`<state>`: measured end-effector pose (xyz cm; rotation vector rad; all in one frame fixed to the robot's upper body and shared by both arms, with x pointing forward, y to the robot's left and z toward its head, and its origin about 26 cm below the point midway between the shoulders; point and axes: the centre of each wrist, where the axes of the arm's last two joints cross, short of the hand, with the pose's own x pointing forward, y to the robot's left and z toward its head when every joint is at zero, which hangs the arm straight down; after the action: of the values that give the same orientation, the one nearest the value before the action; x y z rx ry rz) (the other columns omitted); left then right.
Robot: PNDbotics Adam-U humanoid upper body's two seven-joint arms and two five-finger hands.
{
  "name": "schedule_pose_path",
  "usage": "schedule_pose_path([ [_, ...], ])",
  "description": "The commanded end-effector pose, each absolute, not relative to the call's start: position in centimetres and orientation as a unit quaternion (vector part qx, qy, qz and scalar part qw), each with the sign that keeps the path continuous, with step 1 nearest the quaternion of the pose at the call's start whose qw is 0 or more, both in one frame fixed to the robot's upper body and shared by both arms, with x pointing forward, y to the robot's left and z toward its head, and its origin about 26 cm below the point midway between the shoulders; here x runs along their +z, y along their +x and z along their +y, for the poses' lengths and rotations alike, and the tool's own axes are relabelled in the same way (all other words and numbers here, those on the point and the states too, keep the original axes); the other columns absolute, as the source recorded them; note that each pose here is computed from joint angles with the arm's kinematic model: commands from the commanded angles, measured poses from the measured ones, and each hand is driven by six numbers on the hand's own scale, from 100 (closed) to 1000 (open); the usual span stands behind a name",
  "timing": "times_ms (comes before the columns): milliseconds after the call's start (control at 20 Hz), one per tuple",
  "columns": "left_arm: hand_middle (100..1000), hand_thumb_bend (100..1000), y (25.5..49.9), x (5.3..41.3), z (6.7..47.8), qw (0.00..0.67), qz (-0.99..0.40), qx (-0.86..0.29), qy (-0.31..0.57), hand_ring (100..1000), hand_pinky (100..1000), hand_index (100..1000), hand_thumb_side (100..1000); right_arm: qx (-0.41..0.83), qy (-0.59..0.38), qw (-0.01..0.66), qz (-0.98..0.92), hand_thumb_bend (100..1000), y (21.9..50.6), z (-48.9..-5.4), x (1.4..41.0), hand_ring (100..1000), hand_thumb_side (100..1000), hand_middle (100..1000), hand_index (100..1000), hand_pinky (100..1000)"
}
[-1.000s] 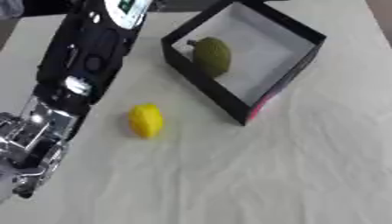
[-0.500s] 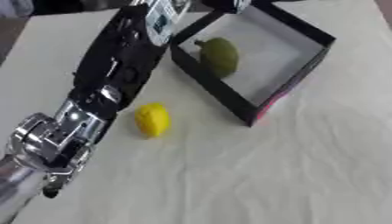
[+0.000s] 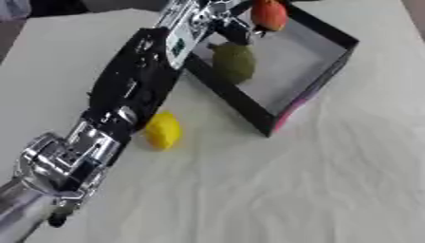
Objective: Pick up objects on the table and place them in the box.
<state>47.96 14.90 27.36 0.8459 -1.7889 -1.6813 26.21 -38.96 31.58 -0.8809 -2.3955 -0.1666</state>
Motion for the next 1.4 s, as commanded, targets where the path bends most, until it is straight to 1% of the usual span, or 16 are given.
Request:
schedule_pose_path([
  [50,725,100,48.0,27.6,14.9,0.269,-0.653,-0.635,0.312,763,789,702,192,-0.056,-0.330,0.275,-0.901,100,25.8,-38.7,32.5,813,158,693,803,882],
  [250,754,100,48.2,26.8,14.9,0.274,-0.629,-0.664,0.298,790,813,745,333,-0.056,-0.328,0.276,-0.902,100,25.8,-38.6,32.5,813,160,693,803,883],
  [300,779,107,48.2,26.7,14.9,0.275,-0.621,-0.672,0.295,811,827,795,397,-0.055,-0.328,0.276,-0.902,100,25.9,-38.6,32.5,813,161,692,803,883],
  [350,809,135,48.2,26.7,15.0,0.276,-0.616,-0.678,0.292,832,840,860,428,-0.055,-0.328,0.277,-0.901,100,25.9,-38.6,32.5,812,163,692,803,883],
  [400,822,153,48.2,26.8,15.0,0.275,-0.612,-0.681,0.292,844,847,880,449,-0.056,-0.329,0.277,-0.901,100,25.9,-38.6,32.4,812,164,692,803,883],
  [450,846,218,48.2,26.9,15.0,0.276,-0.611,-0.682,0.292,864,862,912,550,-0.056,-0.329,0.278,-0.901,100,25.9,-38.6,32.4,812,165,692,803,883],
  [500,861,280,48.1,27.0,15.1,0.276,-0.612,-0.680,0.294,877,871,933,617,-0.056,-0.329,0.279,-0.901,100,25.9,-38.6,32.4,812,165,692,803,883],
  [600,867,352,48.0,27.4,15.2,0.278,-0.622,-0.668,0.300,878,871,954,711,-0.055,-0.329,0.279,-0.900,100,25.9,-38.6,32.3,812,164,692,803,883],
  [700,872,434,47.9,27.8,15.5,0.284,-0.639,-0.642,0.313,879,871,961,772,-0.055,-0.330,0.280,-0.900,100,25.9,-38.6,32.3,812,165,692,803,883],
  [800,870,461,47.8,28.3,15.9,0.288,-0.657,-0.614,0.330,878,869,960,768,-0.054,-0.331,0.281,-0.899,100,25.9,-38.7,32.3,812,164,692,803,883],
  [900,870,453,47.7,28.9,16.2,0.289,-0.674,-0.589,0.338,877,870,961,769,-0.054,-0.331,0.281,-0.899,100,25.8,-38.7,32.3,811,162,691,803,883],
  [950,863,420,47.6,29.4,16.3,0.288,-0.685,-0.577,0.340,872,866,955,745,-0.054,-0.331,0.281,-0.899,100,25.8,-38.7,32.3,811,159,692,803,883],
  [1100,843,222,46.6,32.1,17.4,0.272,-0.730,-0.522,0.347,855,855,929,626,-0.059,-0.335,0.272,-0.900,100,25.6,-38.9,32.5,811,145,692,803,883],
  [1150,837,182,46.1,33.2,18.0,0.267,-0.746,-0.501,0.347,850,852,915,605,-0.062,-0.337,0.268,-0.900,100,25.6,-39.1,32.6,811,141,692,804,883],
  [1300,829,146,44.1,36.8,20.3,0.252,-0.785,-0.453,0.338,847,850,910,548,-0.069,-0.347,0.259,-0.899,100,25.2,-39.5,32.8,812,140,693,804,883],
  [1400,827,161,42.1,39.1,22.4,0.235,-0.801,-0.437,0.334,844,849,911,510,-0.071,-0.356,0.257,-0.896,100,25.1,-39.8,32.8,812,145,693,804,883],
])
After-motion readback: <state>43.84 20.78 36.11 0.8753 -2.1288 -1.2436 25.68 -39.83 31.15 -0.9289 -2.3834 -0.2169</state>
